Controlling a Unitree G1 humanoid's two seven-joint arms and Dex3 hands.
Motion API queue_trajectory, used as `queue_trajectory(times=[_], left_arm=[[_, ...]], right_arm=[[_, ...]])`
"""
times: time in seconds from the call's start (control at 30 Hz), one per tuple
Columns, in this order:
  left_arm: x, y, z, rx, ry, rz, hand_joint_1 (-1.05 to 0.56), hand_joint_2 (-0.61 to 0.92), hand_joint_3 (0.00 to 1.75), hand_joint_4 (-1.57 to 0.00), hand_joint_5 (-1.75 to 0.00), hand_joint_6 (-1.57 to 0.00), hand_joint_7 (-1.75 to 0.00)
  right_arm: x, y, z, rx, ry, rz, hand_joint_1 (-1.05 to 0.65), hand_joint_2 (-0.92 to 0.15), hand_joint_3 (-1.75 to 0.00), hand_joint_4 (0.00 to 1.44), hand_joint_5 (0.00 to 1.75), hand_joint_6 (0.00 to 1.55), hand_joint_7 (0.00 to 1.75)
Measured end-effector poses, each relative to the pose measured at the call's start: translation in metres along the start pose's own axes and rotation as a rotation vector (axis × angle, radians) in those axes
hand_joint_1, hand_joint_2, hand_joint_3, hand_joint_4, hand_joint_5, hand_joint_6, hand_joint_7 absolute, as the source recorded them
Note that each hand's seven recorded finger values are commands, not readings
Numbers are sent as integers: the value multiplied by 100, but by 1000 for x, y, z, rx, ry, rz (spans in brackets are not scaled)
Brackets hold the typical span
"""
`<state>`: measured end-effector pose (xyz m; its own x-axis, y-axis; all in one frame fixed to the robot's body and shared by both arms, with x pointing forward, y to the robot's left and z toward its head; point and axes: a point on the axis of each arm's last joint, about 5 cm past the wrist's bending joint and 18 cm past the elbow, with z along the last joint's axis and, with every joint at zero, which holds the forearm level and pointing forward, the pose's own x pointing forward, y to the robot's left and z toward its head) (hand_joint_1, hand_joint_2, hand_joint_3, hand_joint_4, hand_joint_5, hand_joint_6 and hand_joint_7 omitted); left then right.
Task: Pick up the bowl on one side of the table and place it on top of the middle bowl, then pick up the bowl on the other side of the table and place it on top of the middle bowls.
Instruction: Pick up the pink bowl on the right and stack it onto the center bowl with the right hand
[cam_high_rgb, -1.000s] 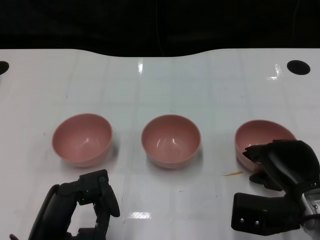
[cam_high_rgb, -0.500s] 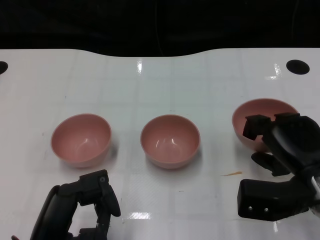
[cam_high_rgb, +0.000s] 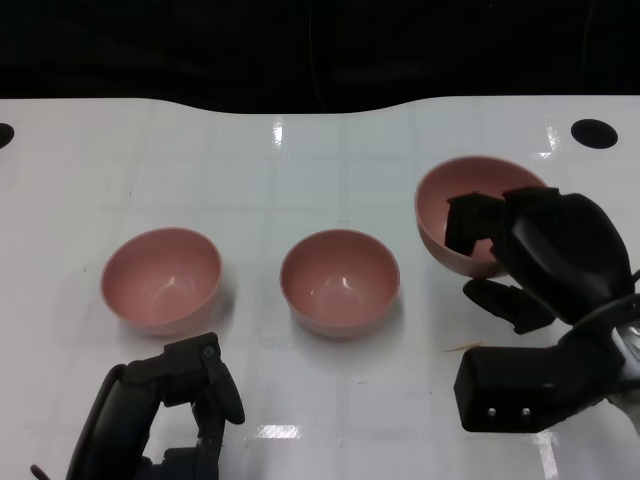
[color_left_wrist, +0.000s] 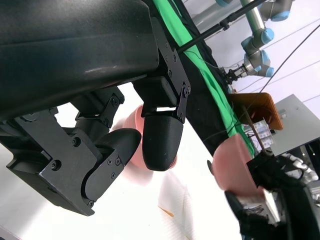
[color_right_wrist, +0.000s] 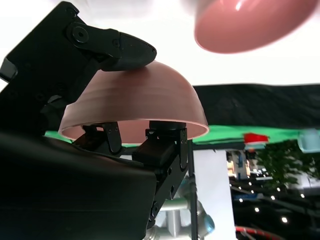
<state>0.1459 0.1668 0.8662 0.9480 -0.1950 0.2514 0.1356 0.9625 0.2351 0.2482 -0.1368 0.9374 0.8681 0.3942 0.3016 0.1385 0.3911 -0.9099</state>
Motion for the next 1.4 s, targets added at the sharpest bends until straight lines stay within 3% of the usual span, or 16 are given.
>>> queue_trajectory(times=[0.27,0.47,0.7,0.9,1.0,1.03,1.1,1.17,1.23,1.27,1.3,1.37,1.4], left_arm=[[-4,0,6,7,-21,0,-5,31,152,-88,-174,-84,-154],[-5,1,7,11,-15,-2,-4,28,155,-89,-172,-84,-155],[-4,2,8,11,-14,-2,-4,27,156,-90,-172,-85,-155],[-3,2,8,13,-15,-2,-4,26,157,-91,-172,-85,-155],[-1,2,9,15,-20,-4,-3,26,157,-91,-172,-85,-155],[0,2,9,14,-24,-5,-4,27,157,-91,-172,-85,-154],[0,2,9,14,-27,-6,-4,27,156,-91,-173,-85,-154],[0,1,9,13,-27,-8,-4,27,156,-91,-173,-85,-155],[0,1,9,14,-27,-12,-5,28,156,-90,-172,-85,-155],[0,0,9,16,-27,-14,-5,28,155,-90,-173,-84,-156],[0,0,9,20,-26,-18,-4,28,155,-90,-173,-84,-156],[-1,0,9,20,-25,-19,-3,27,156,-91,-173,-84,-155],[-1,0,9,20,-25,-18,-3,27,157,-91,-173,-85,-155]], right_arm=[[14,-4,10,66,-84,-22,-22,-32,-142,104,175,77,175],[20,3,20,102,-133,-6,-25,-31,-146,104,175,78,175],[33,5,33,115,-196,29,-25,-26,-142,103,175,78,174],[38,11,38,130,-228,57,-26,-28,-139,102,175,76,175],[41,13,40,125,-237,83,-26,-33,-129,100,175,69,175],[42,13,40,124,-238,95,-27,-36,-120,100,175,75,143],[42,14,41,121,-242,112,-27,-39,-113,99,175,79,131],[42,15,42,121,-243,123,-28,-46,-100,98,175,99,73],[42,18,43,121,-243,137,-28,-48,-96,99,175,109,53],[42,20,43,120,-243,146,-28,-43,-105,101,175,114,52],[42,23,44,115,-245,154,-28,-38,-114,101,175,114,57],[41,27,45,114,-250,162,-27,-29,-132,102,175,94,120],[41,29,46,115,-252,155,-27,-26,-137,102,175,87,144]])
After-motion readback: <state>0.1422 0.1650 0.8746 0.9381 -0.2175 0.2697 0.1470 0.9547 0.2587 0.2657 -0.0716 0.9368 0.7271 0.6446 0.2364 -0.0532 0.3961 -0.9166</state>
